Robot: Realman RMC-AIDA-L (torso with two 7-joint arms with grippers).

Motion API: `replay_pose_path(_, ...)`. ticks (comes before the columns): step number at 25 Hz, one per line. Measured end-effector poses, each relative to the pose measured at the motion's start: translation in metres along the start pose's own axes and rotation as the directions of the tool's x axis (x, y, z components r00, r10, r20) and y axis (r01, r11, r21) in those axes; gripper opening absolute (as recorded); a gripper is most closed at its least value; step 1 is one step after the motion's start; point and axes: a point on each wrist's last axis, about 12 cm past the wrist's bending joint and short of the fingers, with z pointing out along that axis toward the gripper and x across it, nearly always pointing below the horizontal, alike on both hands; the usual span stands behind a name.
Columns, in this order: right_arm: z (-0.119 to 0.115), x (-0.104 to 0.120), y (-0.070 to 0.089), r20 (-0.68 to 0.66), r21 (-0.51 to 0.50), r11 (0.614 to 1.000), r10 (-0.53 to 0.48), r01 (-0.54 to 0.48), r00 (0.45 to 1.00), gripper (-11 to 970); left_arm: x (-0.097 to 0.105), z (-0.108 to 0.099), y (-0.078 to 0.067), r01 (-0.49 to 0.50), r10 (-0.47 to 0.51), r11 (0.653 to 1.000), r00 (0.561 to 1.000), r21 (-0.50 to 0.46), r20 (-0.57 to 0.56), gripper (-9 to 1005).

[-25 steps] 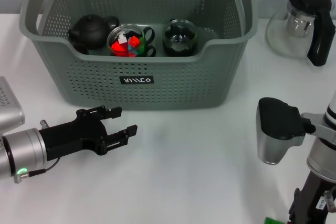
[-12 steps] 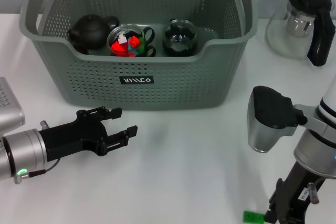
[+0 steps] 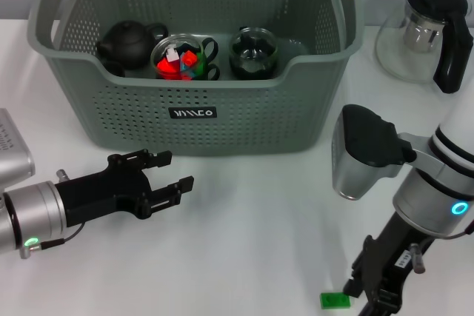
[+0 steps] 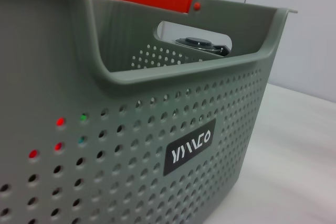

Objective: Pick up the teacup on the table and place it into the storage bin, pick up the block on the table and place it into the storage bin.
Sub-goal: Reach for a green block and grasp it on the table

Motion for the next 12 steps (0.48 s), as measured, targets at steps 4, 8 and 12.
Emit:
replay_pose_path(4,0.0,-0.008,-0.001,0.031,0.01,1.0,-0.027,0.027,0.999,698,0.0,0.0,0.0,0.0,0.0,1.0,1.0,-0.003,0.003,628)
replay_pose_path(8,-0.003,-0.012,-0.002,0.041,0.026,0.999,-0.04,0.039,0.998,699,-0.001,-0.001,0.001,0.0,0.0,1.0,1.0,-0.005,0.003,629)
replay_pose_path(12,-0.009,-0.015,-0.003,0.052,0.065,0.995,-0.076,0.072,0.996,698,-0.001,-0.001,0.001,-0.001,0.001,1.0,1.0,-0.006,0.003,630)
